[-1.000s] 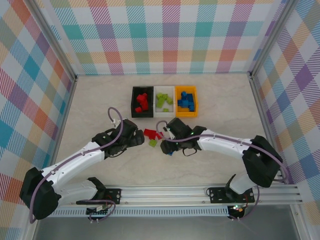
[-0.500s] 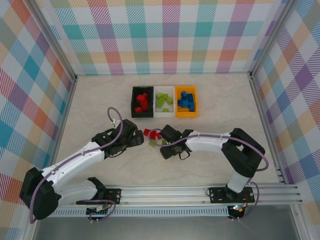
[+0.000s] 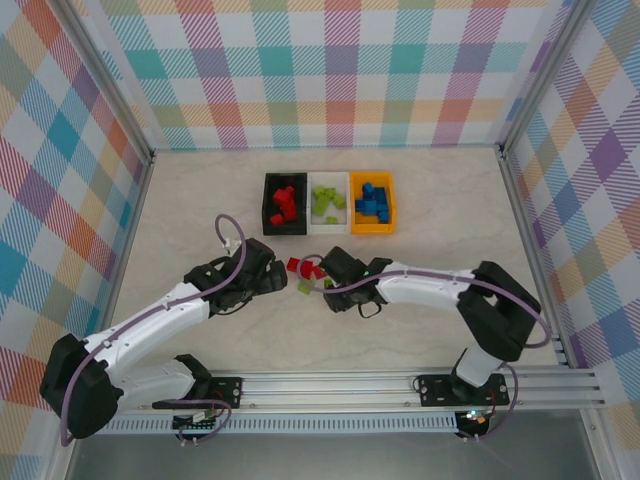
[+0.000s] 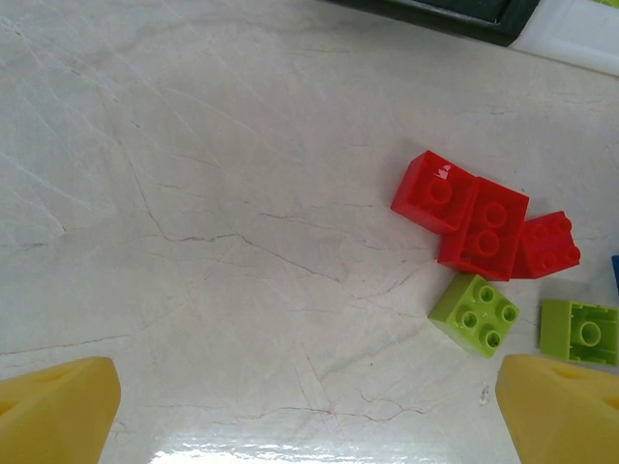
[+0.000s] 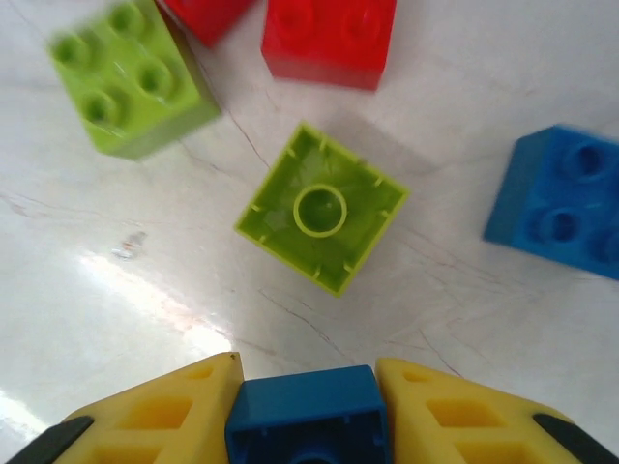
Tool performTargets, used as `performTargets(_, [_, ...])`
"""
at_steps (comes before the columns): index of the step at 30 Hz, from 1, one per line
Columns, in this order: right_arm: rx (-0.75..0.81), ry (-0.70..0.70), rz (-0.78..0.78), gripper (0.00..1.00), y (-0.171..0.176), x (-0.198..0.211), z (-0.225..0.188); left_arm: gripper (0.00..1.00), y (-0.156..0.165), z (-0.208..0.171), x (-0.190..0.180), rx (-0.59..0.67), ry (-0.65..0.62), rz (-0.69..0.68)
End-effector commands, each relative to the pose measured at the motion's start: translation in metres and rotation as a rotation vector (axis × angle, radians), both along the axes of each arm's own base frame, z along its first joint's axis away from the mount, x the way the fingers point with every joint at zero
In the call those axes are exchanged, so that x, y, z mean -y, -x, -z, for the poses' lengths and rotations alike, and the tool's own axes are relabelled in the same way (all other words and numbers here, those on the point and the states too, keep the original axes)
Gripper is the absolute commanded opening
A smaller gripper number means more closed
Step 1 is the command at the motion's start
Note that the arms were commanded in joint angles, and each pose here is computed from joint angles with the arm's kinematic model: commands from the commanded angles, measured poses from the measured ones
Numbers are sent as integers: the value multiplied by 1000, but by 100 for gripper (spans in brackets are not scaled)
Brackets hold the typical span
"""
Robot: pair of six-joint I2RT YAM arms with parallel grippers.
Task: Sort the legos into containers by color
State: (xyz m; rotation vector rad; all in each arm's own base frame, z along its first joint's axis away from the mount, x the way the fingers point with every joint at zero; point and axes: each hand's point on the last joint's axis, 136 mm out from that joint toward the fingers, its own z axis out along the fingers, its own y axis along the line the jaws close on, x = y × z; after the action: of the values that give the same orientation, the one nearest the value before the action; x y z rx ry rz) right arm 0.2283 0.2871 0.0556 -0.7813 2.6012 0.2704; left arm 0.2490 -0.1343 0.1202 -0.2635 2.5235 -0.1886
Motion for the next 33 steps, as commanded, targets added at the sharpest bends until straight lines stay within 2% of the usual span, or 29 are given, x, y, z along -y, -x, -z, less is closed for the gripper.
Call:
performTargets(1, [110, -98, 80, 37, -33, 7, -54, 100, -3, 0, 1, -6, -4, 12])
performTargets(4, [168, -144, 202, 38, -80, 30, -83, 100, -5, 0, 4, -6, 5, 13])
performTargets(7, [186, -168, 321, 39, -133, 51, -93, 100, -6, 0, 7, -9, 20, 19])
performTargets(13, [185, -118, 453, 41, -228, 62, -83, 100, -4, 6, 14, -40, 40, 39])
performTargets(17, [162, -86, 524, 41, -267, 68, -70, 100, -3, 13, 19, -68, 48, 51])
performTargets(19, [152, -97, 544, 45, -277, 68, -69, 100, -3, 15, 20, -77, 50, 54])
performTargets(21, [154, -130, 538, 54, -280, 63, -75, 100, -3, 17, 23, -86, 55, 61])
performTargets(25, [201, -221, 518, 63, -272, 58, -108, 100, -4, 23, 32, -106, 71, 89])
performTargets(29, [228, -252, 471, 64, -242, 56, -131, 97, -6, 29, 42, -127, 94, 116])
performTargets(33, [222, -269, 421, 64, -198, 51, -128, 93, -13, 37, 56, -148, 84, 156])
